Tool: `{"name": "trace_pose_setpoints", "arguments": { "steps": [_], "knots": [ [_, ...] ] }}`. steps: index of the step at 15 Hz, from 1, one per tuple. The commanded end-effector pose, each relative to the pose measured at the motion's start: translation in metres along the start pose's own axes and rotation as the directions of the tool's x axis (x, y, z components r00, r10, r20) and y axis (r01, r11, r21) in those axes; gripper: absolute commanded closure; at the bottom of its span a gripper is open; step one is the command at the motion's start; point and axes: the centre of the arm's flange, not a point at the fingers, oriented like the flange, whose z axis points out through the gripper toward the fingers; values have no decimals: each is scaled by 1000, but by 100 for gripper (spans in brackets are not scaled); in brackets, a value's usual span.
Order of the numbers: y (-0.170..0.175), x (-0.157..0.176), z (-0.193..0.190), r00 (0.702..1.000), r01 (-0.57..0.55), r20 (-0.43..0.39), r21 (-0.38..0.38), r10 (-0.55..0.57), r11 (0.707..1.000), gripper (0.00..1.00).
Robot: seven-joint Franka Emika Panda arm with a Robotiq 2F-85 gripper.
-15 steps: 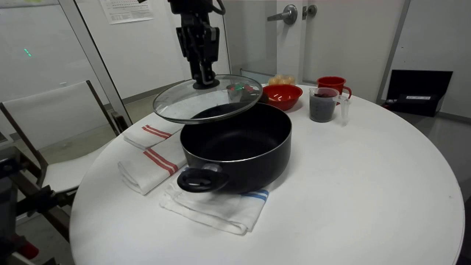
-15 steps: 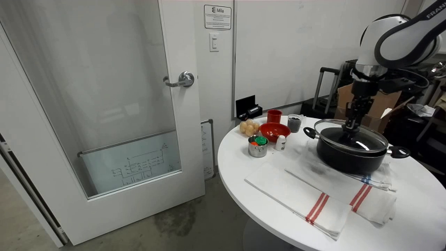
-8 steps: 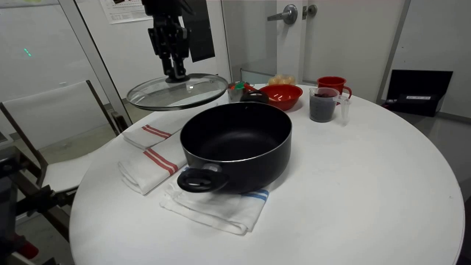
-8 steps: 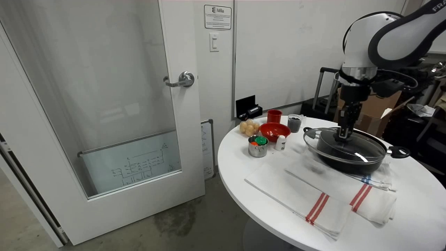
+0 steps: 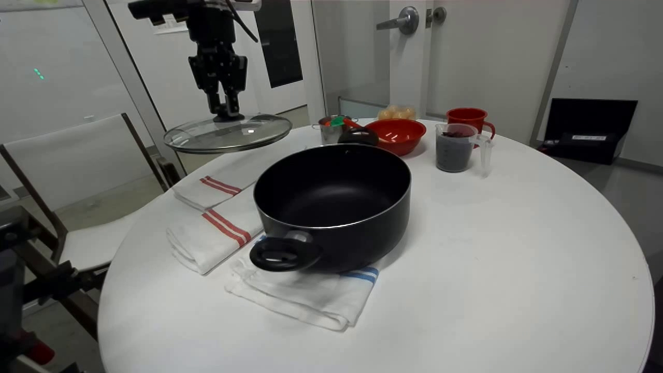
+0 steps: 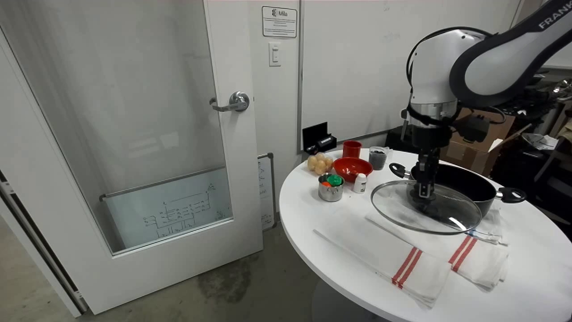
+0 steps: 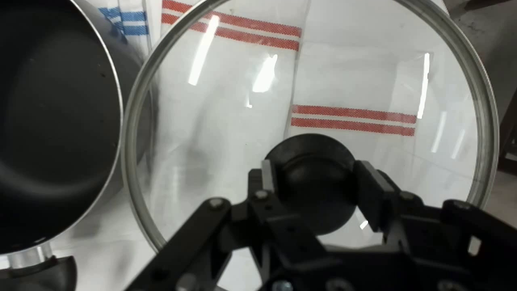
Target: Remove the lid from the pot.
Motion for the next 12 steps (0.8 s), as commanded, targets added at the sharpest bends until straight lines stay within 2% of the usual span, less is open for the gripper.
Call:
{"name": "trace_pose_setpoints", "arguments": {
  "steps": [1,6,12],
  "knots": [
    [-17,32,14,998,62,31,-12,-62,998,75],
    [-21,50,55,996,85,35,4,-85,996,75],
    [-14,55,88,995,99,30,20,-99,995,75]
  ]
}}
